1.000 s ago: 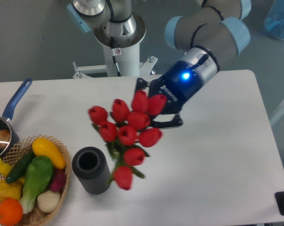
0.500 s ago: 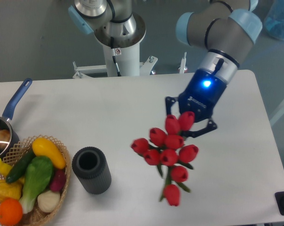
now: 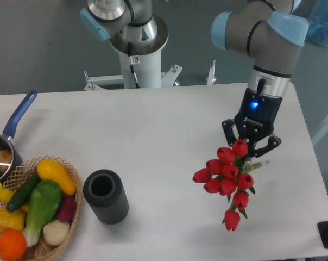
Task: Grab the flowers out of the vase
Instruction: 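Carry the held tulips away from the vase over the table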
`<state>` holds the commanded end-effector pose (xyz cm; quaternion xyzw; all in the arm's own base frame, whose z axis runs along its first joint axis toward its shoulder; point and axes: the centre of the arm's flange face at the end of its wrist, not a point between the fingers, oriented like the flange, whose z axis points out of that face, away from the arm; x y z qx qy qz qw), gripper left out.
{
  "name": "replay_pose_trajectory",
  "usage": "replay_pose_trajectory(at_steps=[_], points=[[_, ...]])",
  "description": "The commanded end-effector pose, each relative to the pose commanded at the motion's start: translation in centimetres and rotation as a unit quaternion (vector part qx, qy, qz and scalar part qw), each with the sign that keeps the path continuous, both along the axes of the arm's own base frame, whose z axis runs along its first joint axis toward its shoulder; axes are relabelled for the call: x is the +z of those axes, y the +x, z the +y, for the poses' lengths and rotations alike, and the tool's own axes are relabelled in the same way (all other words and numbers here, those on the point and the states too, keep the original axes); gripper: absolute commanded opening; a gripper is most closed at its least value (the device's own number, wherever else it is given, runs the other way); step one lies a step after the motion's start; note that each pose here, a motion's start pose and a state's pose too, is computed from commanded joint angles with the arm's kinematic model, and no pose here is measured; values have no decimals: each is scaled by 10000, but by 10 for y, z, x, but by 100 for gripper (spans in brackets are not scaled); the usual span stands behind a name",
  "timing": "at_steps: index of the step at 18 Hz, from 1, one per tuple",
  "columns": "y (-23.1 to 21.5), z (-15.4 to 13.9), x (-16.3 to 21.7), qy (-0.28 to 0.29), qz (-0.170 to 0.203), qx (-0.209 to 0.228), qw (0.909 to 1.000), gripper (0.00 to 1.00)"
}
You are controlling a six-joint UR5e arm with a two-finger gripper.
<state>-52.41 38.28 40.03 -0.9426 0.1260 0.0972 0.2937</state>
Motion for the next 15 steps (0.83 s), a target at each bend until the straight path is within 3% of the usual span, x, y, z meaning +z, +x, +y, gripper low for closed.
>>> replay_pose_trajectory(at_steps=[2,8,15], points=[[-2,-1,-1,-37,75,-90,9999,0],[-1,6,-9,-1027,419,103,9938,0],[17,22,-14,-2054,709,98,9761,3]])
